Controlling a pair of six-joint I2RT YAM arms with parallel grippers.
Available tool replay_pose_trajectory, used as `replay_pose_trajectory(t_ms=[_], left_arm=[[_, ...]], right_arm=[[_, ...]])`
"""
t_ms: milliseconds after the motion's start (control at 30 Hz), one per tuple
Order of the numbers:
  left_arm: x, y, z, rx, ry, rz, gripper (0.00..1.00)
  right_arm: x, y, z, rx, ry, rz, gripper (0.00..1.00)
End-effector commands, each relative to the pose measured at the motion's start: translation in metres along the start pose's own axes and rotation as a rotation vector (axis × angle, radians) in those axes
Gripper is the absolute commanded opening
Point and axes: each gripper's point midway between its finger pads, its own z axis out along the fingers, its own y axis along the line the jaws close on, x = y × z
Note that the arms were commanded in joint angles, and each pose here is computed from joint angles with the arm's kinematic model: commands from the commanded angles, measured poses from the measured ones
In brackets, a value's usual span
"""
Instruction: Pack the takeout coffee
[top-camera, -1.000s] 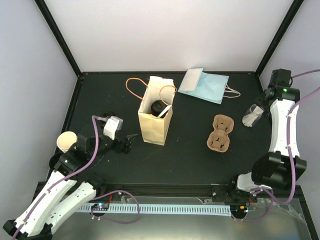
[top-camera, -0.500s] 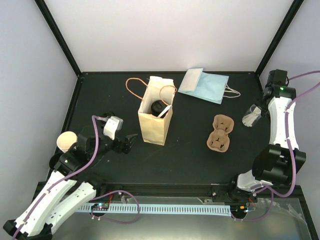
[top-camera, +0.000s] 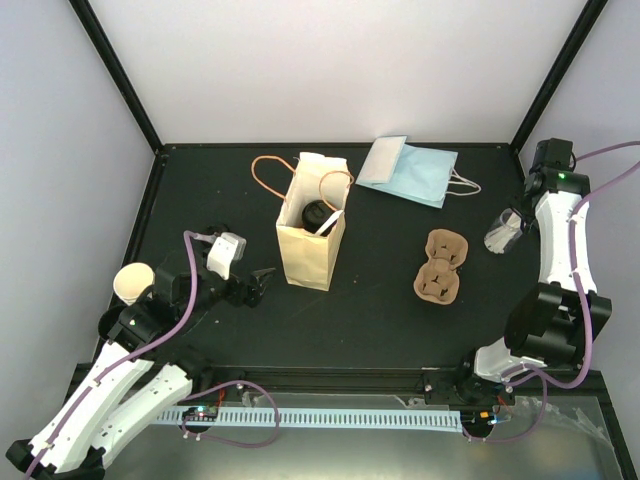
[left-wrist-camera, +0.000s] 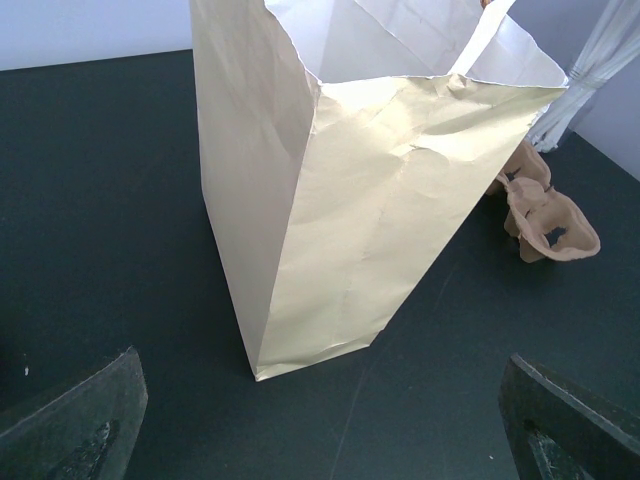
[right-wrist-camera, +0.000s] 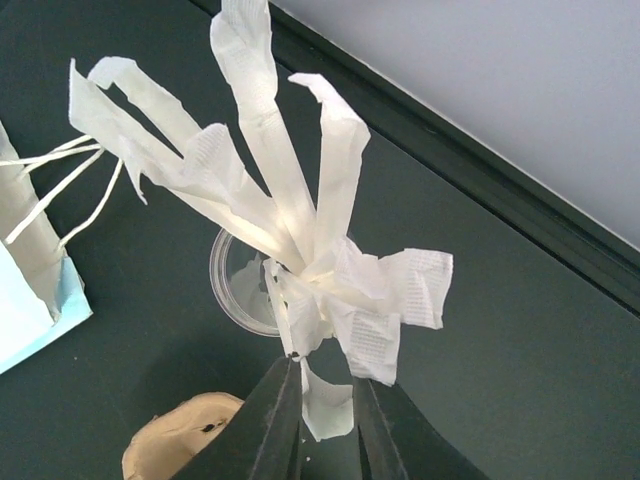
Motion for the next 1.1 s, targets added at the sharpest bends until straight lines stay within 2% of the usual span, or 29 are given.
replay_pose_trajectory(t_ms=[0,467,833,1067], left_arm=[[-0.005,0.001,-0.002,-0.006,-0.024,0.015,0.99],[-0.005,0.001,-0.001,-0.006,-0.023,0.015,0.99],[-0.006,0.001,-0.002,-0.006,-0.027,0.014,0.99],[-0.005,0.000,-0.001,0.001,-0.022,0.018,0.99]], right_arm=[[-0.002,-0.001,0.004,0.006,-0.001,0.016,0.17],[0.001,0.005,-0.010,-0.050,0.017,0.006,0.03],[-0.011,0.007,-0.055,-0.118,-0.027,0.019,0.02],[-0.007,0.015,-0.086,-0.220,-0.019,0.019,0.02]])
